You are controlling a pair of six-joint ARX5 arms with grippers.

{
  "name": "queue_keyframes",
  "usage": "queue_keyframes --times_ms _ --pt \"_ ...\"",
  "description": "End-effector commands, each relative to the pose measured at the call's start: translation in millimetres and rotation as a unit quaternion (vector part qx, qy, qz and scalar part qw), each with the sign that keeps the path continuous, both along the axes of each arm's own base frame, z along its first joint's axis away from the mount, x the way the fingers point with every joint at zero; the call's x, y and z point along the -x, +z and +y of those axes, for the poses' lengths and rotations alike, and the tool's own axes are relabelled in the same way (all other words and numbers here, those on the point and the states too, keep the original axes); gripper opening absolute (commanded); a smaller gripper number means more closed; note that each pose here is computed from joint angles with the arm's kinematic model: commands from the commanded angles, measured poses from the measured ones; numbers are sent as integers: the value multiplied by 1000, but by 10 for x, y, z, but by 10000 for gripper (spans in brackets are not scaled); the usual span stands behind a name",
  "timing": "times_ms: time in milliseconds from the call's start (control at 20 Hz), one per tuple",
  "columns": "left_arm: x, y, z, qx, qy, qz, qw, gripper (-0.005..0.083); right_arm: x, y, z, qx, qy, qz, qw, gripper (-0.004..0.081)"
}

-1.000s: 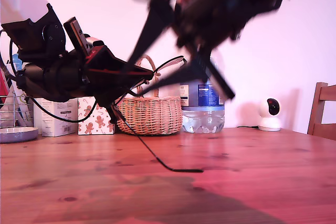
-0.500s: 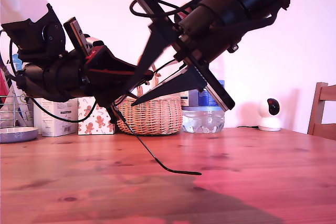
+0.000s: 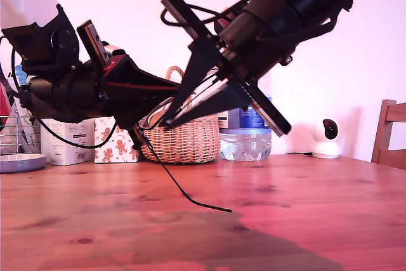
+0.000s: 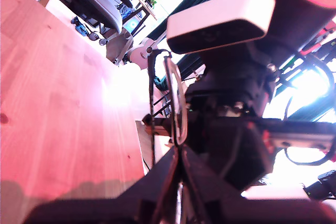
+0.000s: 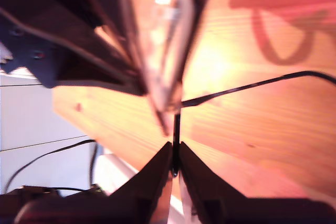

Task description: Pick up the glasses and open them, then place them back on the table

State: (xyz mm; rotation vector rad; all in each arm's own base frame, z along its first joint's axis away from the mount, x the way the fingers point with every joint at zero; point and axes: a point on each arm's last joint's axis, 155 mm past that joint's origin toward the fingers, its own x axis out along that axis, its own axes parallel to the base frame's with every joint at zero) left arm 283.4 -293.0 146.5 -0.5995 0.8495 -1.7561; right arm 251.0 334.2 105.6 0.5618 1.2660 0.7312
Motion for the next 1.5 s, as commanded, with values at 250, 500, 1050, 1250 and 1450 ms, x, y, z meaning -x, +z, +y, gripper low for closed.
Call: queue_keyframes --times_ms 250,500,1050,1250,1450 --pt "21 155 -7 43 -8 41 998 -21 0 -143 -166 55 4 -18 998 -13" --pt "9 154 6 41 -6 45 998 -21 -4 -303 -373 110 5 -25 994 -13" --pt "9 153 6 40 -6 46 998 -21 -254 -474 -959 181 -13 -35 983 -13" --pt "9 153 6 41 -6 45 998 -21 -372 -481 -1125 187 -25 -39 981 -13" --pt "6 153 5 42 -6 42 998 -21 -418 -479 -1187 185 -35 -36 981 73"
